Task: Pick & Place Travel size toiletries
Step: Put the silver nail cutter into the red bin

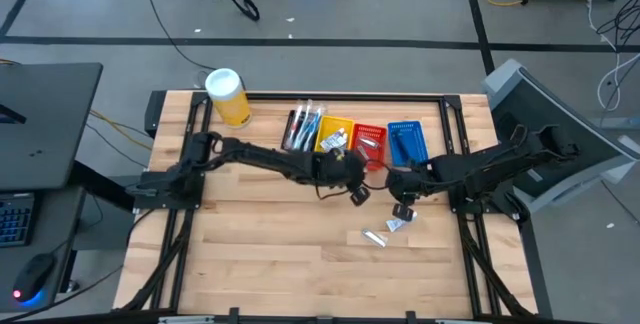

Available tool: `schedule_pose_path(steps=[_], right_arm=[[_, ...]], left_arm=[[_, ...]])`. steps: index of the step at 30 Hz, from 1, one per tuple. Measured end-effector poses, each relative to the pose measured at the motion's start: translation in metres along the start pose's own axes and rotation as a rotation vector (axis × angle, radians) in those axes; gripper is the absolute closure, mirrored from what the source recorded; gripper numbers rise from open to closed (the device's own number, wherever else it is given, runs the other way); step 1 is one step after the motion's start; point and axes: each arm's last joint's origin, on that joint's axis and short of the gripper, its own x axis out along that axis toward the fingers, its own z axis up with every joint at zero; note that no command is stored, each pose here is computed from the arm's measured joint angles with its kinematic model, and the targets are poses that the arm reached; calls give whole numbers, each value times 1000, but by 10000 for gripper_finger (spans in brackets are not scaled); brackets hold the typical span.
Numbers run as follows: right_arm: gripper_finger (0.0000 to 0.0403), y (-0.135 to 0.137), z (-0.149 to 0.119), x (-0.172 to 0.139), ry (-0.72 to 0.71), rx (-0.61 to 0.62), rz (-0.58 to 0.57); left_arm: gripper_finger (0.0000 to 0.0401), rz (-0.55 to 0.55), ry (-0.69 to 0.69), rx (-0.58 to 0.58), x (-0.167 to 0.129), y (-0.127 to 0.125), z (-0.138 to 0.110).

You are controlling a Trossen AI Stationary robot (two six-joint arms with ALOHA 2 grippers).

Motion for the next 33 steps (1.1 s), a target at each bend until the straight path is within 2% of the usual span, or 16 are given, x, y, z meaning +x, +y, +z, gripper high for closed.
schedule_pose_path(steps=[5,8,16,22,28,33], right_arm=[[347,0,-7,0,111,-5,68],[347,-2,-12,-1,164,-7,63],[347,-12,-7,1,124,-48,-21],[347,-20,11,2,-51,-138,-123],[347,-25,30,1,-211,-241,-120],[347,-26,42,-1,-324,-269,-118]], left_arm=[[327,-4,-34,-19,12,39,25],[330,6,-58,-12,17,59,36],[313,-80,-112,20,23,97,60],[324,-92,-132,35,30,111,62],[313,-156,-143,55,51,112,53],[307,-178,-128,98,63,112,45]])
